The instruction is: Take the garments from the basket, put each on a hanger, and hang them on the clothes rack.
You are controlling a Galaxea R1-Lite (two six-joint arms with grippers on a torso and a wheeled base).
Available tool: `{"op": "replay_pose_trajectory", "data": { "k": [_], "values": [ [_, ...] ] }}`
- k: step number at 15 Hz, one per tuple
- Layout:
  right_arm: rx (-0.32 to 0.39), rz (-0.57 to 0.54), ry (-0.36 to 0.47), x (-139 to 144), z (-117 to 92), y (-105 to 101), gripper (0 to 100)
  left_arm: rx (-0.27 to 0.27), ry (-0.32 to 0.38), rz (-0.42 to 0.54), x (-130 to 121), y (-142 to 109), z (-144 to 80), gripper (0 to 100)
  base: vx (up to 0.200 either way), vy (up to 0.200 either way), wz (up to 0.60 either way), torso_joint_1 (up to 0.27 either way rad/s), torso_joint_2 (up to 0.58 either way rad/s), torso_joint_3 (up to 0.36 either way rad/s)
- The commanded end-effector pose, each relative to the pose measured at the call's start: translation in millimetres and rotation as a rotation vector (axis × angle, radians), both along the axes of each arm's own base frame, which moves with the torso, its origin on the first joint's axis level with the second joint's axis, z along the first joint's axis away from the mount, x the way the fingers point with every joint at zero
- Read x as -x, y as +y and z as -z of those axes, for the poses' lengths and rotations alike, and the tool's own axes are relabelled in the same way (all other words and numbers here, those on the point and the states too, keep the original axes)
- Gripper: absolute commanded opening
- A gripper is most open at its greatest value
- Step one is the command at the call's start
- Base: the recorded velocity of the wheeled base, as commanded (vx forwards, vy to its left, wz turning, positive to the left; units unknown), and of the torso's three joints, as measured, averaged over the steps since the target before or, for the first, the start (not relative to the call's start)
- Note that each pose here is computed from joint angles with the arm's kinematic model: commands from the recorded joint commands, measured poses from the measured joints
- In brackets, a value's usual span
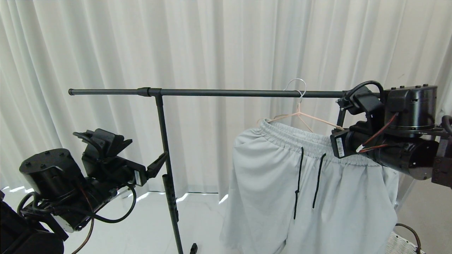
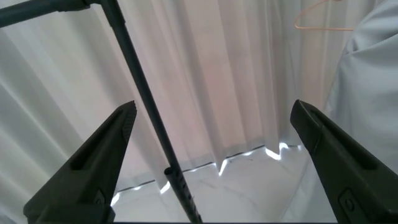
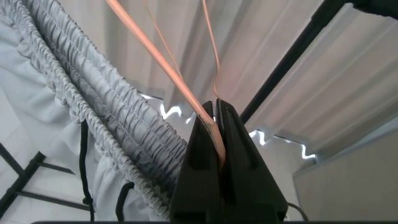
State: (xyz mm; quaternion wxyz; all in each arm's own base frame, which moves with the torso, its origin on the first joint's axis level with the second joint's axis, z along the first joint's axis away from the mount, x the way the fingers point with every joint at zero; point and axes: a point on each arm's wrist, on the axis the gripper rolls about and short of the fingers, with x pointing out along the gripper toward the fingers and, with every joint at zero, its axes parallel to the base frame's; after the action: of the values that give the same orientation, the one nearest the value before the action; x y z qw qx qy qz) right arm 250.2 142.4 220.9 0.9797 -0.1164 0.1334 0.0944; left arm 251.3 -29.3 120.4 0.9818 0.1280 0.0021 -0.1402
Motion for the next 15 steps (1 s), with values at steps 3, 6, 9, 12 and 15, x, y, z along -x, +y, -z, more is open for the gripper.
{"op": "replay_pose_trajectory", "data": {
  "k": [3, 6, 9, 12, 15],
  "values": [
    [0.003, -0.023, 0.006, 1, 3, 7, 0, 0.0, 0.001, 0.002, 2, 0, 0, 100, 0.133, 0.0, 0.0, 0.0, 0.0, 0.003],
    [0.005, -0.029, 0.012, 0, 5, 10, 0, 0.0, 0.001, 0.002, 2, 0, 0, 100, 0.2, 0.0, 0.0, 0.002, 0.0, -0.001],
    [0.011, -0.03, 0.022, -4, 9, 14, 0, 0.0, 0.002, 0.002, 2, 0, 1, 100, 0.2, 0.0, 0.0, 0.007, 0.0, -0.001],
    [0.0, -0.025, 0.014, -13, 7, 19, 0, -0.001, 0.008, 0.002, 2, 0, 2, 100, 0.067, 0.0, 0.0, 0.001, 0.0, 0.001],
    [-0.012, -0.009, 0.017, -25, 9, 24, 0, -0.001, 0.007, 0.001, 2, 0, 2, 100, 0.0, 0.0, 0.0, 0.0, 0.0, 0.0]
  ]
}}
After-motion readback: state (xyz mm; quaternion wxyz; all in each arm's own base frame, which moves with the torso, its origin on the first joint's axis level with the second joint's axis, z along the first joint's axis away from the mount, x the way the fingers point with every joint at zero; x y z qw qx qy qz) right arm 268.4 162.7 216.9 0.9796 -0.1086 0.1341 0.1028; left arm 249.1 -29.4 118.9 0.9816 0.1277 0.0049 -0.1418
